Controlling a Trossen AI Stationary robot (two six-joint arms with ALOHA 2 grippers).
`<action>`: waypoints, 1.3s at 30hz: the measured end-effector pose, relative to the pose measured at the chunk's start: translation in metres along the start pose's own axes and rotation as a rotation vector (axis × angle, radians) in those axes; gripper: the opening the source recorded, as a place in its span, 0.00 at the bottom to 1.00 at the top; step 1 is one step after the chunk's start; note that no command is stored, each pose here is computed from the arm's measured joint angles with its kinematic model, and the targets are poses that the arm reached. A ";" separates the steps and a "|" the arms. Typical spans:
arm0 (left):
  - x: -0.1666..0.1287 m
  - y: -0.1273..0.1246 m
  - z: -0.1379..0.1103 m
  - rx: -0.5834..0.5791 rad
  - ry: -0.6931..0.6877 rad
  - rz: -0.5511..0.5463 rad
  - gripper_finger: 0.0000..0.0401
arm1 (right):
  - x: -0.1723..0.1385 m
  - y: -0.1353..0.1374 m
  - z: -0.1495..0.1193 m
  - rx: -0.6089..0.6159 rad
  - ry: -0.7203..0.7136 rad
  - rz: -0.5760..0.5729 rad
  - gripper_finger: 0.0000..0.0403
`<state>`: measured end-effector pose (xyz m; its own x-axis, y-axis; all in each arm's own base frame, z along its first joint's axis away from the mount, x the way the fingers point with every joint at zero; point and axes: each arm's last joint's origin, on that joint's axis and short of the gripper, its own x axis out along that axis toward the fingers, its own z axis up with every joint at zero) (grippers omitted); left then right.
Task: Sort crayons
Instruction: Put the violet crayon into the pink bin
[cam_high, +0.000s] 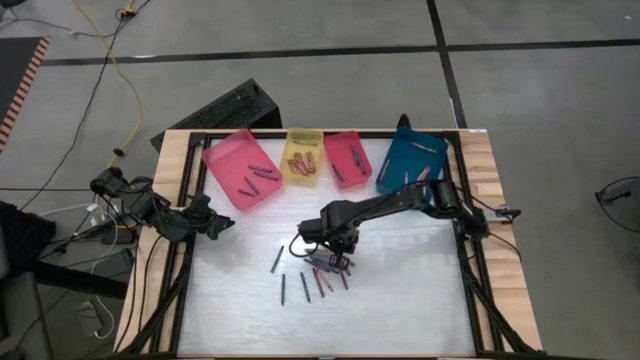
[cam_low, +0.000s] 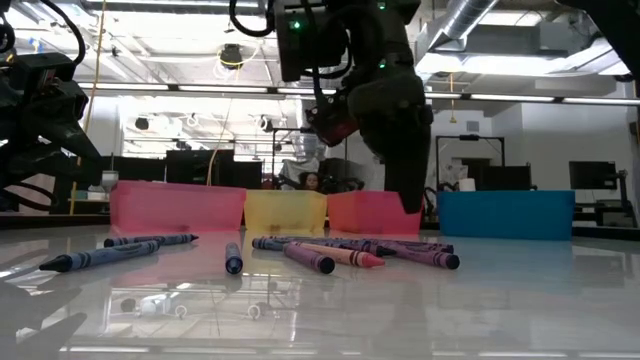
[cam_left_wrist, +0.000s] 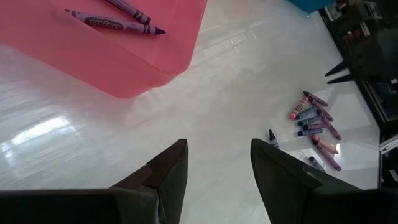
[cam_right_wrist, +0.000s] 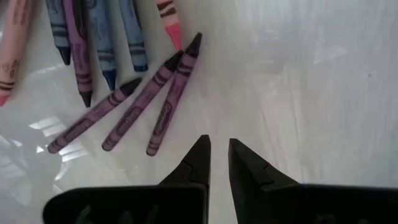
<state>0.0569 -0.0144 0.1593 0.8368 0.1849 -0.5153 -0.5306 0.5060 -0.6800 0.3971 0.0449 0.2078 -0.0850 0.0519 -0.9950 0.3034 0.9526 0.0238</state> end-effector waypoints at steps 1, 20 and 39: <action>0.000 0.000 0.000 0.000 0.000 0.000 0.41 | 0.000 0.001 -0.001 -0.002 -0.002 0.002 0.13; 0.000 0.000 0.000 0.000 0.000 0.000 0.41 | 0.012 0.025 -0.007 -0.071 -0.048 0.018 0.13; 0.000 0.000 0.000 0.000 -0.001 0.000 0.41 | 0.028 0.033 -0.008 -0.082 -0.099 0.015 0.13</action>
<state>0.0569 -0.0144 0.1593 0.8367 0.1856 -0.5153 -0.5309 0.5060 -0.6798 0.3975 0.0803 0.1813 0.0142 0.0408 -0.9991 0.2254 0.9733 0.0429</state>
